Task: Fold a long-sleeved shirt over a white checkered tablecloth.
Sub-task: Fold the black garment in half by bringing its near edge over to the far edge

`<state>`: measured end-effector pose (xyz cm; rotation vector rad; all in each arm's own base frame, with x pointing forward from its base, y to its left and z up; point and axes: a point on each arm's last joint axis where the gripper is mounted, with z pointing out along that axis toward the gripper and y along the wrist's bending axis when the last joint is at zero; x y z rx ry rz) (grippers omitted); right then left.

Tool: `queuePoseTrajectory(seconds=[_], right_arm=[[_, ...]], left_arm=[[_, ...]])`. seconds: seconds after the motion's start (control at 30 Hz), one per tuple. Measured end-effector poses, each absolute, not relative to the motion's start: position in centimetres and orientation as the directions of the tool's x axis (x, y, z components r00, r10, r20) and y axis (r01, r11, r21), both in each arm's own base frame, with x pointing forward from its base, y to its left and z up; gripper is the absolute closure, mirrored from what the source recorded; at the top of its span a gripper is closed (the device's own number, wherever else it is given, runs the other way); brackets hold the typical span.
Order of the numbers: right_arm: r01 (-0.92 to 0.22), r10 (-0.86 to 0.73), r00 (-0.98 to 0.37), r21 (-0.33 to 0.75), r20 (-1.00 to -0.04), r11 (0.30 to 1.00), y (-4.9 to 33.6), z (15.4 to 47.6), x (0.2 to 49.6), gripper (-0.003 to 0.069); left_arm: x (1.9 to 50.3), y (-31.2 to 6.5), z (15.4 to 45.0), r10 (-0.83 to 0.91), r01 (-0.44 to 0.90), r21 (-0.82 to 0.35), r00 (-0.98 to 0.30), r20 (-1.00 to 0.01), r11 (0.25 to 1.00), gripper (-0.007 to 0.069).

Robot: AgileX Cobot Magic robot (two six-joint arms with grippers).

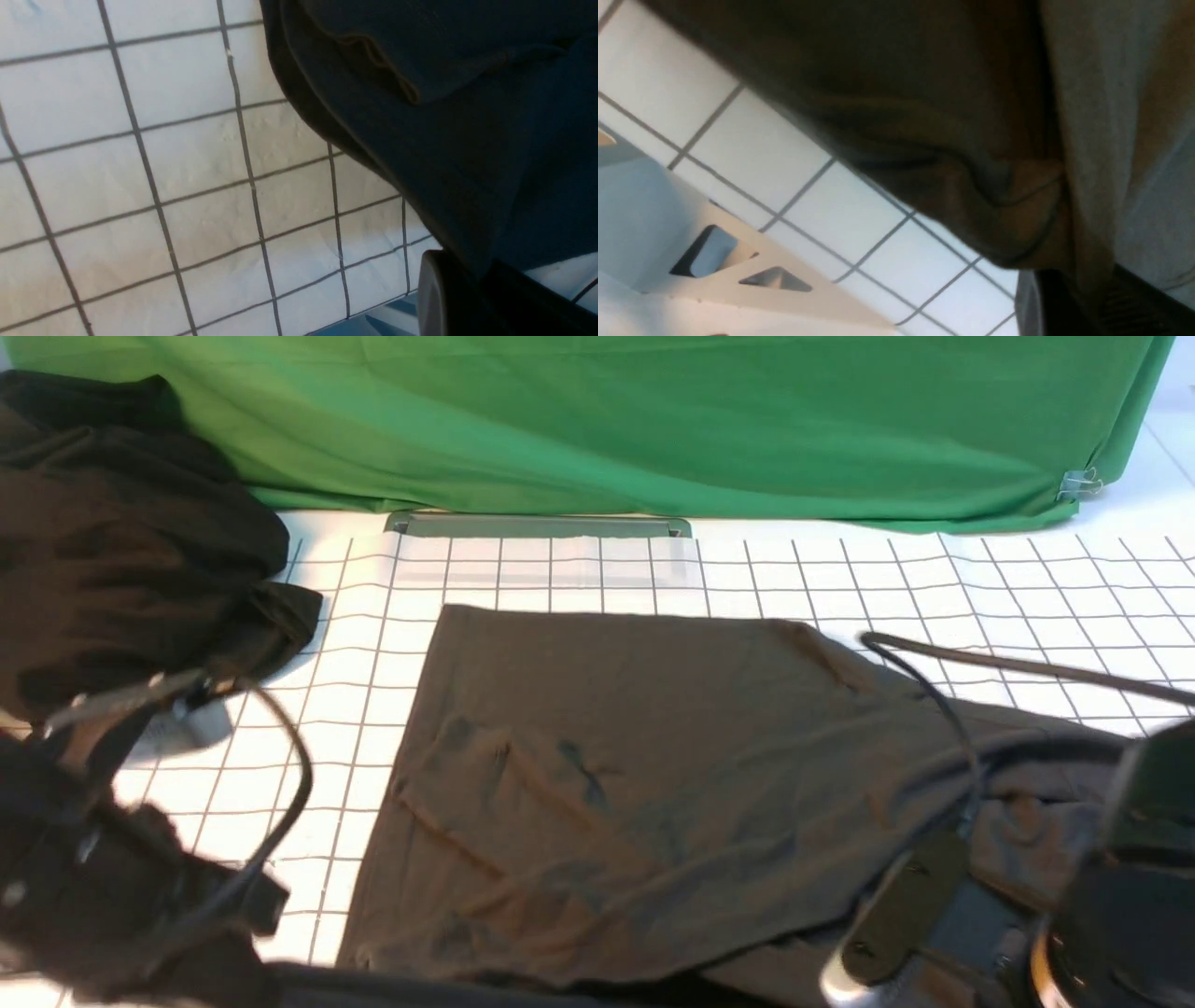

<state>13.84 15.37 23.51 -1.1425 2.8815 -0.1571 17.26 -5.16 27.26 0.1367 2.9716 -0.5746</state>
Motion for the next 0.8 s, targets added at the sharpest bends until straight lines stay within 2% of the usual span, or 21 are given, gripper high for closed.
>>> queuePoseTrajectory(seconds=[0.2,0.33,0.43,0.57,0.67,0.8], right_arm=[[-0.639,-0.652,-0.755,-0.139,-0.076,0.756,15.0,24.2,14.1,0.0617],[-0.606,-0.630,-0.764,-0.181,-0.141,0.775,14.9,25.3,15.4,0.0617],[-0.524,-0.554,-0.792,-0.181,-0.256,0.832,14.0,27.1,18.2,0.0617],[-0.455,-0.490,-0.794,-0.182,-0.361,0.872,12.7,28.6,22.2,0.0617],[-0.435,-0.474,-0.787,-0.191,-0.394,0.880,12.2,28.9,24.3,0.0617],[-0.422,-0.473,-0.764,-0.215,-0.439,0.881,12.1,28.3,29.7,0.0617]], left_arm=[[16.2,-5.3,27.9,0.055,0.115,-0.394,-0.985,-0.161,0.912,0.0610],[17.2,-5.4,28.9,0.031,0.124,-0.394,-0.972,-0.233,0.911,0.0610],[19.4,-5.6,29.8,-0.014,0.118,-0.404,-0.951,-0.309,0.907,0.0610],[23.2,-6.0,30.1,-0.066,0.098,-0.420,-0.931,-0.360,0.902,0.0610],[25.3,-6.1,30.1,-0.085,0.090,-0.419,-0.920,-0.382,0.903,0.0610],[31.2,-6.5,29.7,-0.130,0.072,-0.416,-0.890,-0.437,0.907,0.0610]])
